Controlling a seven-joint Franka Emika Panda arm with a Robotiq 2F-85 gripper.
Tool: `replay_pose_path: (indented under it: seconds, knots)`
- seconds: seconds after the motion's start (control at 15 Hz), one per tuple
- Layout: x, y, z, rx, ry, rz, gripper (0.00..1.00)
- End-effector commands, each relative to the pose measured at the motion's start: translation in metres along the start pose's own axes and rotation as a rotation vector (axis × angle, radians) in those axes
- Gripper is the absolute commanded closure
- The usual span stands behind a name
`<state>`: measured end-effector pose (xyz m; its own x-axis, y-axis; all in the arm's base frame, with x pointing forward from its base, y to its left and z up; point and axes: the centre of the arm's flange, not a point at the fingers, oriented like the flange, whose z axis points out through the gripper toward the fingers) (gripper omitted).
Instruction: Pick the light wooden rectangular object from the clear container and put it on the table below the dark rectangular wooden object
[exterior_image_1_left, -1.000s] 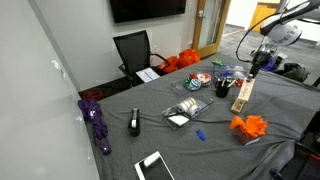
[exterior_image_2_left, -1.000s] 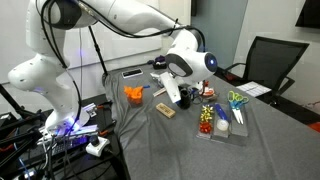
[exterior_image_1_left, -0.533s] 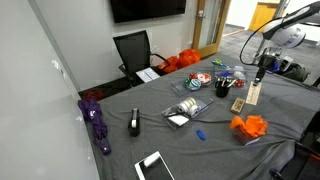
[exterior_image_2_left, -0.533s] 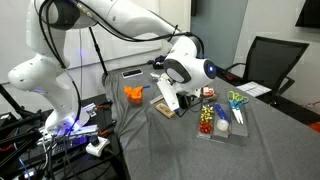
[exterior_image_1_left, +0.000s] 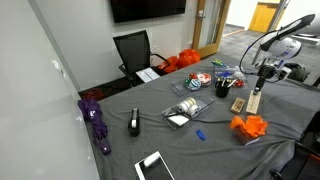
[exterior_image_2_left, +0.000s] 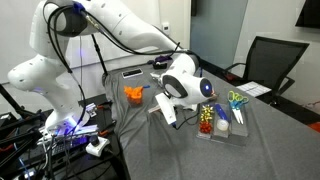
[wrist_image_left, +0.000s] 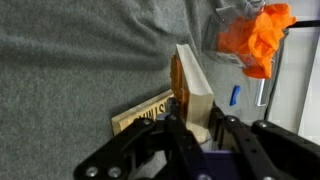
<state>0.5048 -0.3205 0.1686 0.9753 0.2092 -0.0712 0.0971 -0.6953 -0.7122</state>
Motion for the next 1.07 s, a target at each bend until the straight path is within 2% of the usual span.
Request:
replay_pose_path:
  seconds: [0.0, 0.27, 0.33, 0.4, 0.53, 0.87, 1.0]
  knots:
    - [-0.0045, 0.0099, 0.0127, 0.051, 0.051, 0.002, 0.93]
    - [-0.0061, 0.015, 0.0151, 0.068, 0.072, -0.002, 0.93]
    - [-0.0068, 0.0153, 0.0142, 0.062, 0.071, -0.007, 0.8]
    - [-0.0074, 0.015, 0.013, 0.054, 0.067, -0.011, 0.45]
    - [-0.0078, 0.0145, 0.012, 0.047, 0.065, -0.016, 0.45]
    - [-0.0076, 0.0133, 0.0081, 0.033, 0.058, -0.021, 0.09]
    - [-0.0073, 0.0124, 0.0058, 0.018, 0.049, -0.028, 0.0]
